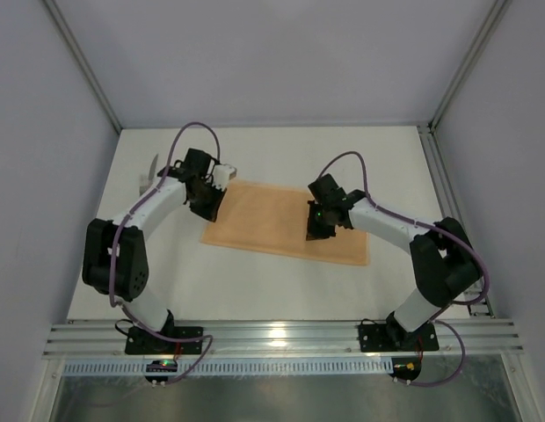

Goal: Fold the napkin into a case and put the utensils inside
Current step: Fold the rectangle-folded napkin at the center of the board.

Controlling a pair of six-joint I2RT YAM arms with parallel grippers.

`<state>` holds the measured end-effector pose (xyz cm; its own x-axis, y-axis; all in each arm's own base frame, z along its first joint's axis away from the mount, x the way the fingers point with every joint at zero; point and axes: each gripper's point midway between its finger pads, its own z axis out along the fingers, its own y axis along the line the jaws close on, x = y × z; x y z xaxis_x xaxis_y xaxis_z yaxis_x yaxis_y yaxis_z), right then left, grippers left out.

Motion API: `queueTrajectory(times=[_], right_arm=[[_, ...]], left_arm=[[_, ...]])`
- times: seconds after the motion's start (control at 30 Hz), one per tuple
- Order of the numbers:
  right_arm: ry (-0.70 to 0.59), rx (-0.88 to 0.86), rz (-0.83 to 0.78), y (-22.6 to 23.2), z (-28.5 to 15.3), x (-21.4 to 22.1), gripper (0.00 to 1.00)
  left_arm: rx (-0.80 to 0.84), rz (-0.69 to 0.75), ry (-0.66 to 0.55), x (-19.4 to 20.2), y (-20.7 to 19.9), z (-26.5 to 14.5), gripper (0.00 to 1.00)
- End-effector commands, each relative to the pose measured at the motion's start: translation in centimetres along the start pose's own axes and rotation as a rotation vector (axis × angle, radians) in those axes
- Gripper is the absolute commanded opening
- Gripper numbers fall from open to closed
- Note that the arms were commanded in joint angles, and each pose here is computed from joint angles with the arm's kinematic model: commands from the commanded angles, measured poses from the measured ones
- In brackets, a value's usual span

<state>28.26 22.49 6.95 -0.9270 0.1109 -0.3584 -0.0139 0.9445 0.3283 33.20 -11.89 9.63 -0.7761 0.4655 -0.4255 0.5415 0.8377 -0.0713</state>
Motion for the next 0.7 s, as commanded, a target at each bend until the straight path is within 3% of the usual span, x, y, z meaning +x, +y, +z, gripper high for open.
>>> queueTrajectory(times=[0.0,0.13,0.33,0.53,0.67], right_arm=[[0.032,0.005,0.054,-0.6,1.1,1.2,0.03],[0.125,0.106,0.167,-5.8,2.5,5.0,0.03],[0.144,0.179,0.285,-10.6,1.9,7.7,0.03],[0.101,0.234,0.366,-13.9,-0.7,8.1,0.03],[0.012,0.206,0.351,-13.8,-3.3,5.2,0.03]], left_arm=[[0.044,-0.004,0.103,3.4,-0.9,2.5,0.1],[-0.015,0.006,0.16,5.4,0.6,4.6,0.09],[-0.064,-0.017,0.212,7.0,2.3,6.7,0.09],[-0.093,-0.016,0.225,7.7,3.3,7.0,0.08],[-0.088,-0.025,0.205,7.2,3.6,6.6,0.08]])
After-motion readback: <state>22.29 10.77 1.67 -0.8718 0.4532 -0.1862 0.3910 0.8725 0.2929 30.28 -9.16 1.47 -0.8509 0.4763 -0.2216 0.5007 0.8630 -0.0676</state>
